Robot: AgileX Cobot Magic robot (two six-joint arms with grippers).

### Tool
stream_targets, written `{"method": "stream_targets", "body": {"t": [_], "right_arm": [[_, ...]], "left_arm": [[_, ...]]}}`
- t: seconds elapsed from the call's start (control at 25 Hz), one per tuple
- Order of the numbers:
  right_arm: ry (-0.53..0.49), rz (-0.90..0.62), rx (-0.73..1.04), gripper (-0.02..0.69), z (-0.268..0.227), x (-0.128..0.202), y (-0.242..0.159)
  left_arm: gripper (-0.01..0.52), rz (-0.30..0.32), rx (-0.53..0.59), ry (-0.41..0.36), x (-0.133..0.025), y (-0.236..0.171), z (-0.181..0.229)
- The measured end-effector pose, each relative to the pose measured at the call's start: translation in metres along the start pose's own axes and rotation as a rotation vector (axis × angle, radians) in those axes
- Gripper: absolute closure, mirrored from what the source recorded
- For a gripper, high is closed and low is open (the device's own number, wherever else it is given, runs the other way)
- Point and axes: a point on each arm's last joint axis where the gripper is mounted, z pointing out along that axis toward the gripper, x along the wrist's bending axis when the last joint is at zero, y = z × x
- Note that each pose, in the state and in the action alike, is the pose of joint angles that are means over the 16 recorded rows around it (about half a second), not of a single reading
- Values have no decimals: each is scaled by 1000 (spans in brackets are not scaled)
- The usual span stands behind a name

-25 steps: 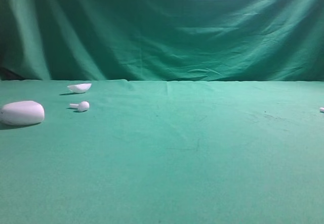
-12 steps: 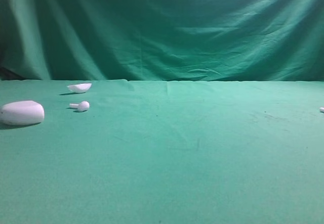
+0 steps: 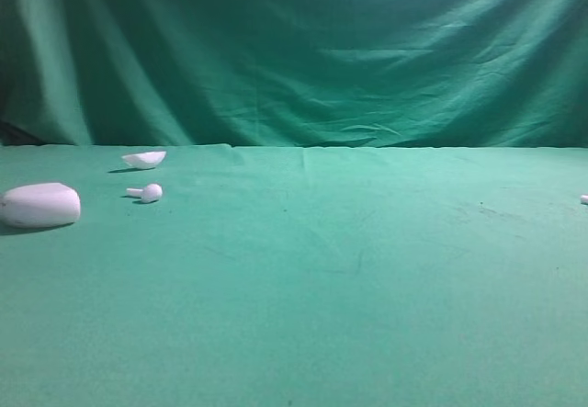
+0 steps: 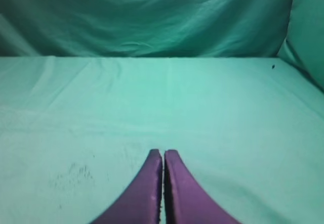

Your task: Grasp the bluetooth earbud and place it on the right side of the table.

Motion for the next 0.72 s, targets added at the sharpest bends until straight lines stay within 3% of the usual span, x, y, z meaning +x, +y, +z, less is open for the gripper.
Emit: {"method": "stream_targets", "body": {"t": [0.28,0.72], "right_arm": [[6,13,64,665,10,2,-28],[7,21,125,665,10,2,-36]], "left_arm": [[514,0,0,0,0,0,0],[514,0,0,0,0,0,0]]}}
